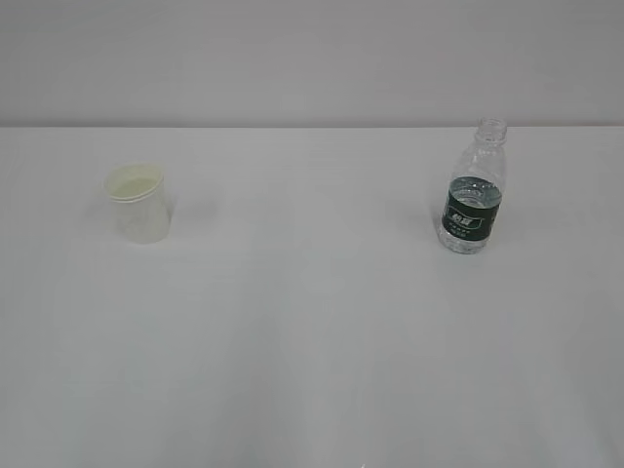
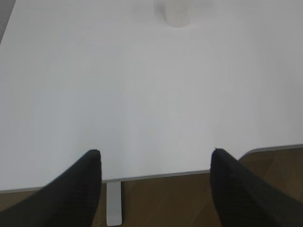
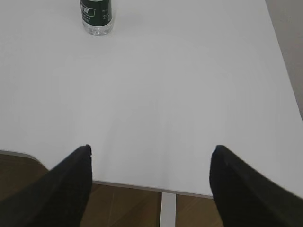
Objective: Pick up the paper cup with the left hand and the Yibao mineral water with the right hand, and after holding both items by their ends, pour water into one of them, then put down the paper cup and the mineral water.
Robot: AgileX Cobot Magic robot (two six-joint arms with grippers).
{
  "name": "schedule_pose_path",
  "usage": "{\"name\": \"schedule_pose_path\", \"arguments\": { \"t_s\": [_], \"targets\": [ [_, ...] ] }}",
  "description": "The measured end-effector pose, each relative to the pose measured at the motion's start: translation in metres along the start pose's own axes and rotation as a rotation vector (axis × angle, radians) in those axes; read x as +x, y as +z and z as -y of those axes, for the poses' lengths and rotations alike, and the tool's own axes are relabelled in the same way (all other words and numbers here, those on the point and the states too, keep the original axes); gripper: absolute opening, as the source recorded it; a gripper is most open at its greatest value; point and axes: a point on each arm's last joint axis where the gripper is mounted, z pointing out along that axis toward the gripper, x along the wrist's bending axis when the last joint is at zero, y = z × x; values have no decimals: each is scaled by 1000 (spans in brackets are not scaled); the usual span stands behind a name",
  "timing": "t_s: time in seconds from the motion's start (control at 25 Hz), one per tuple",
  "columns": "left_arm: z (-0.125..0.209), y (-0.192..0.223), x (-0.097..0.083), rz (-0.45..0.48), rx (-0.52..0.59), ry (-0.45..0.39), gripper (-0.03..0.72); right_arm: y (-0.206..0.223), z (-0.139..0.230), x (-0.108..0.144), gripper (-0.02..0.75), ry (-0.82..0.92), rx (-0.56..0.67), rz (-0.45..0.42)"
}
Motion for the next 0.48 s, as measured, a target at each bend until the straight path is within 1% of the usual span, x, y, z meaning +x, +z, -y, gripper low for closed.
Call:
{"name": "schedule_pose_path", "arguments": {
  "t_s": [0.48],
  "targets": [
    [0, 0, 0, 0, 0, 0, 512, 0, 0, 0, 586, 3, 0, 0]
  ]
}}
